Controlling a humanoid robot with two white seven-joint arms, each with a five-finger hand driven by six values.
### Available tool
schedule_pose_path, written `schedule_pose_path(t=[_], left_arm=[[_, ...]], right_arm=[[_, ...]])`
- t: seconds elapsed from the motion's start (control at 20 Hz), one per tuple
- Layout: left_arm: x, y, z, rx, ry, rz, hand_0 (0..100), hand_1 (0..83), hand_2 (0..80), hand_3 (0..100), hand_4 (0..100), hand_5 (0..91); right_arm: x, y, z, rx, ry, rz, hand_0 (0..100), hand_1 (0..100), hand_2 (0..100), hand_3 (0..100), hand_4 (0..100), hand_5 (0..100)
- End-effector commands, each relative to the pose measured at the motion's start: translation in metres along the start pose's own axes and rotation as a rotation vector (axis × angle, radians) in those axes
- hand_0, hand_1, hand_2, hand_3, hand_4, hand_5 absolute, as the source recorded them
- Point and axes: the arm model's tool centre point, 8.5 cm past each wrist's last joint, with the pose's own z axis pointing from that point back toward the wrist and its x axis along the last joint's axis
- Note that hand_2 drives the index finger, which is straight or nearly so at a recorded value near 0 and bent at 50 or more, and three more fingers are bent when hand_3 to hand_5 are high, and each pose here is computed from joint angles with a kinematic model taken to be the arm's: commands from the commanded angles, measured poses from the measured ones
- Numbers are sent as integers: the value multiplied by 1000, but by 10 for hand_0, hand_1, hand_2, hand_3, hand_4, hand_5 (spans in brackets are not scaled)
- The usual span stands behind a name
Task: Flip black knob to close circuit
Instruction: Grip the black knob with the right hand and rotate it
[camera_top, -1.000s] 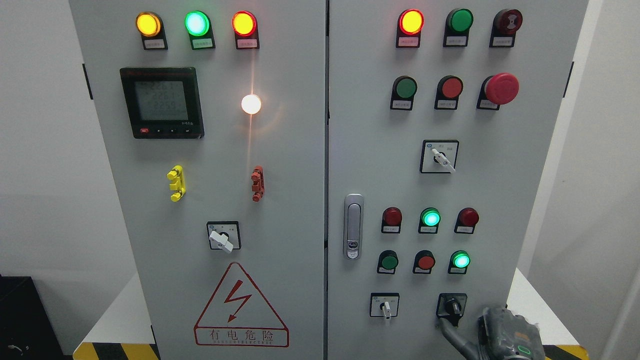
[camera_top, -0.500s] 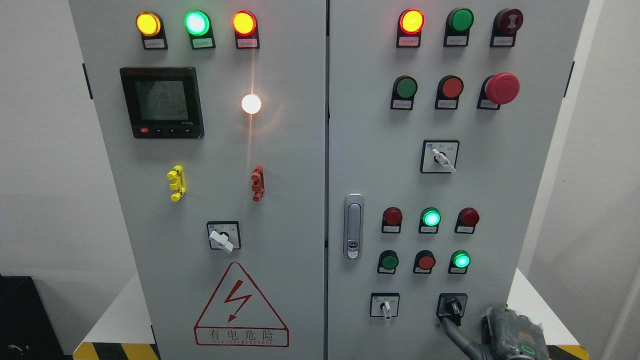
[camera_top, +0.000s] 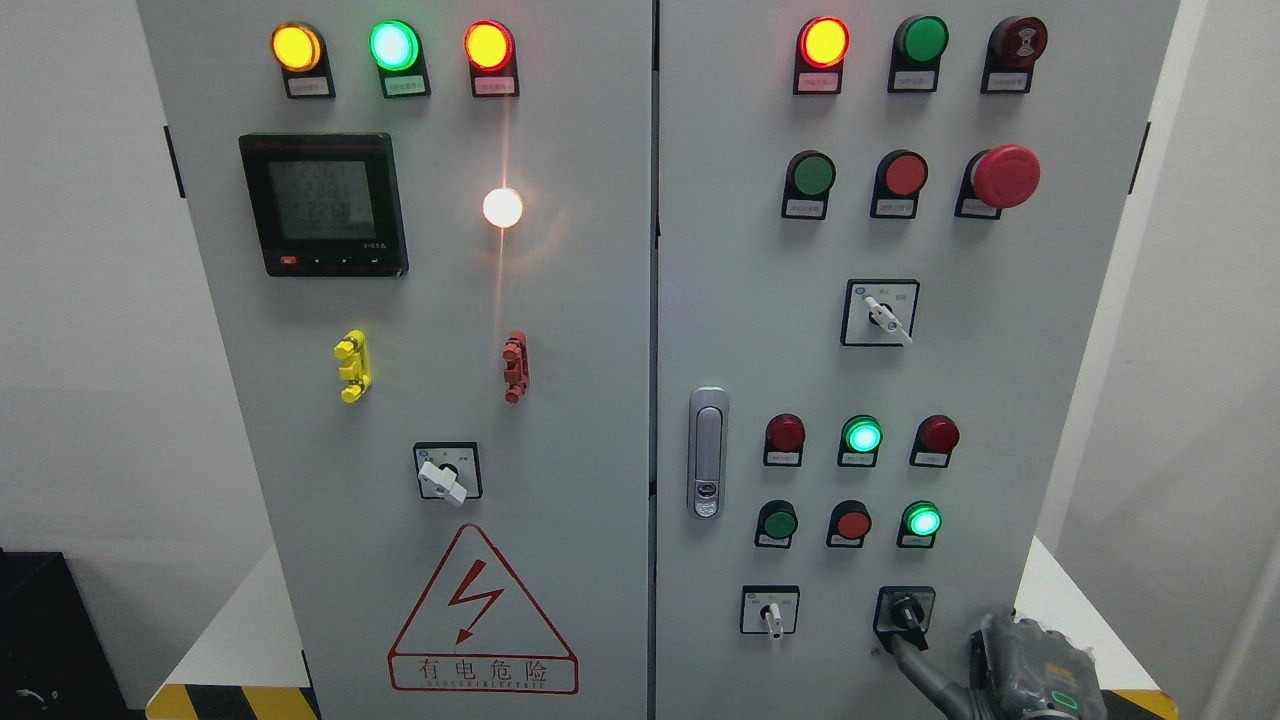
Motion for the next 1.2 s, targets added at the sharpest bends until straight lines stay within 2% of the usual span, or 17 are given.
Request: schedule_pose_path(t=[0.0, 1.15], left_arm=[[0, 0, 0, 1, 0, 0, 120, 556, 0, 0, 0, 0], [0, 0, 0, 1, 0, 0, 120, 556, 0, 0, 0, 0]], right_arm=[[-3, -10, 3, -32, 8, -10, 0, 19, 920, 1000, 901, 849], [-4, -6, 2, -18, 4, -4, 0, 25, 924, 1000, 899, 849]])
